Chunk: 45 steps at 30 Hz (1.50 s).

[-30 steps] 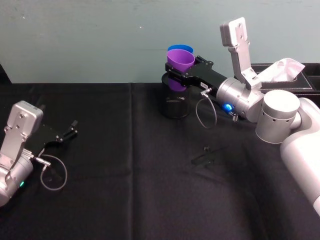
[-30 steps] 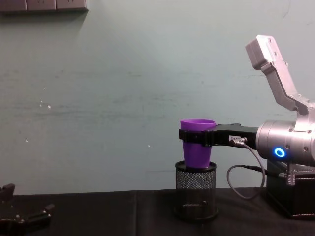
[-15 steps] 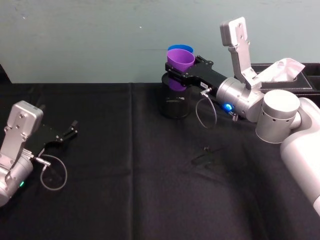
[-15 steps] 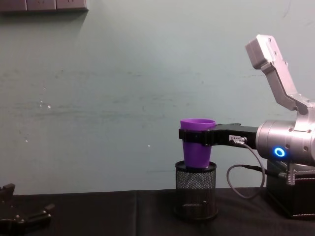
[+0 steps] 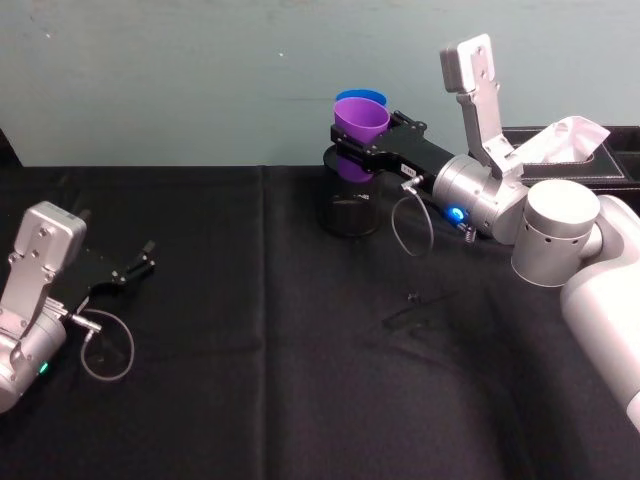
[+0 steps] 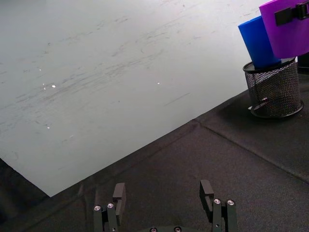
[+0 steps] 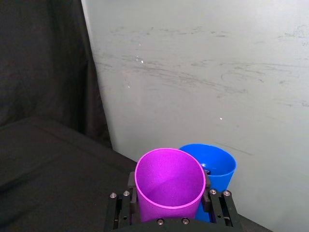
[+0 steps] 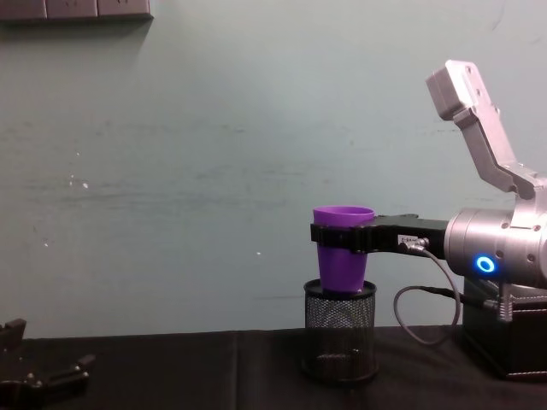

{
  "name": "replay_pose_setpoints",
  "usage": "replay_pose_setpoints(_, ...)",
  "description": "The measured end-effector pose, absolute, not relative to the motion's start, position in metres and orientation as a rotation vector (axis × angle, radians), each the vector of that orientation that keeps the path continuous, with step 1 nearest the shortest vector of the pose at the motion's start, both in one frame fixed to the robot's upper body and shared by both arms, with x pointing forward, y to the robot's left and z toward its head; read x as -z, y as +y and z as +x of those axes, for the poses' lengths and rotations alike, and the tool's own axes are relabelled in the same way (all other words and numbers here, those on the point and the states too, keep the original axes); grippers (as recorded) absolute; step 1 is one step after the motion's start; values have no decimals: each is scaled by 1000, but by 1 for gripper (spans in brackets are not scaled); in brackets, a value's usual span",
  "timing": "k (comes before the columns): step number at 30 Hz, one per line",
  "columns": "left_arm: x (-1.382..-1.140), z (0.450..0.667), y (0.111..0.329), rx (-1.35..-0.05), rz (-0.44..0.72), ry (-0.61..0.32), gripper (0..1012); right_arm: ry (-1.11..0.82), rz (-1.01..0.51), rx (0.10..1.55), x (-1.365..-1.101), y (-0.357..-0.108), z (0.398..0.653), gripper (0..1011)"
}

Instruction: Pick up one cup with a gripper and tap it against the other cup.

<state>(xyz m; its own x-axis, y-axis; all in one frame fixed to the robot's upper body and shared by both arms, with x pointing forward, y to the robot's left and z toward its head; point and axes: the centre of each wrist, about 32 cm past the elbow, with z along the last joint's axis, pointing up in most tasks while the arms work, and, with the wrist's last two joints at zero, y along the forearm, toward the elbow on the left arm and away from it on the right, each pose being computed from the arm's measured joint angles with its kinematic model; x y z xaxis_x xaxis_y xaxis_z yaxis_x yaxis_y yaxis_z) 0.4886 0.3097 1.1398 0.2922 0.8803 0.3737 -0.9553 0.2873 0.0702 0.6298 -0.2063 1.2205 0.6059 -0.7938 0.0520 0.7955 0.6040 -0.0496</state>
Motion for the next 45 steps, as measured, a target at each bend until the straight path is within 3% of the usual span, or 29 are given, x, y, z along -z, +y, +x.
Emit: replay_pose_setpoints(45,-1140,489,310,-1248,304,-285,1000,-25,-70,920,-1220,-206,630,730)
